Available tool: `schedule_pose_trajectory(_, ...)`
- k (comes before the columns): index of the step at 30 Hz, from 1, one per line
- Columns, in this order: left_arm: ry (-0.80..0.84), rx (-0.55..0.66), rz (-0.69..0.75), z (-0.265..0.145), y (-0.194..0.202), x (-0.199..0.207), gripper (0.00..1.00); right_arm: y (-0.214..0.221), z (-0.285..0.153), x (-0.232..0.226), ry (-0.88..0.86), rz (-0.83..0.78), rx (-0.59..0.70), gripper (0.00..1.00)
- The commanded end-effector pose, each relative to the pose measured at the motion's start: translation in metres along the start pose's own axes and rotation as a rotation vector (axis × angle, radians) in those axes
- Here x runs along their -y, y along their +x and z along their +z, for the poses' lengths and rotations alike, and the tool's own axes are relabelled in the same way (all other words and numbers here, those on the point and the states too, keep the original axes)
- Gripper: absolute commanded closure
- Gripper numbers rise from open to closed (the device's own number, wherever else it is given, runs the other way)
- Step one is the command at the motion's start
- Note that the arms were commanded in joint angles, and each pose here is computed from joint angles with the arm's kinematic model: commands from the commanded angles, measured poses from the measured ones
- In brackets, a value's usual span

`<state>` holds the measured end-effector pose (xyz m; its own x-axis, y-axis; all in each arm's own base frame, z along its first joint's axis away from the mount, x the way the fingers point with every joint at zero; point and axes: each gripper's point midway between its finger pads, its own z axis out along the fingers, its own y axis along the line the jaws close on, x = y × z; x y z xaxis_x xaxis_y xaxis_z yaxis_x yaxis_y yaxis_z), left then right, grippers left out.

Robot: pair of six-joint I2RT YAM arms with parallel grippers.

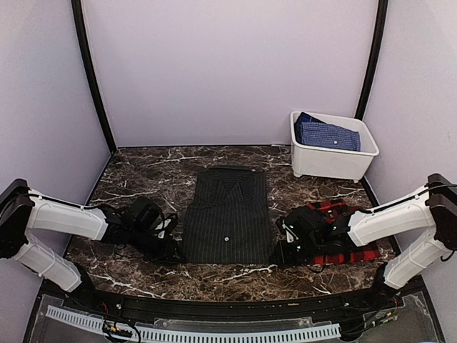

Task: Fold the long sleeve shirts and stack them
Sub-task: Move the 2/3-rectangle-folded shirt to the center of the board, then pick up the 2/3-rectangle-folded shirt from the center of the board.

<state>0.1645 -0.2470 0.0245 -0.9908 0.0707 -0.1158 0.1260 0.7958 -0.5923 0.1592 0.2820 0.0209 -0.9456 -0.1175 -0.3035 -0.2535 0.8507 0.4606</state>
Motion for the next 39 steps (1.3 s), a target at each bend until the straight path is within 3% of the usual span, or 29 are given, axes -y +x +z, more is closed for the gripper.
schedule_pose_trajectory(1,-0.034,0.004,-0.001,0.005,0.0,-0.007,0.68,0.015,0.003,0.009,0.037,0.008,-0.049,0.78)
schedule_pose_trajectory(9,-0.048,-0.017,0.001,0.012,0.004,-0.006,0.73,0.016,0.004,0.006,0.022,0.012,-0.058,0.77)
schedule_pose_trajectory(16,-0.027,-0.019,0.0,0.01,0.005,0.002,1.0,0.014,0.0,-0.001,-0.009,0.015,-0.043,1.0)
schedule_pose_trajectory(27,-0.029,-0.035,0.02,-0.012,0.032,0.02,1.0,0.024,-0.041,-0.013,-0.042,-0.002,0.004,1.0)
schedule_pose_trajectory(31,0.009,-0.005,0.046,-0.033,0.036,0.046,1.0,0.025,-0.066,-0.024,-0.067,-0.009,0.028,1.0)
schedule_pose_trajectory(35,0.048,0.059,0.07,-0.061,0.025,0.074,1.0,0.004,-0.099,-0.047,-0.12,-0.022,0.103,1.0)
schedule_pose_trajectory(39,0.072,0.134,0.101,-0.077,-0.01,0.102,1.0,-0.049,-0.126,-0.063,-0.118,-0.061,0.217,1.0)
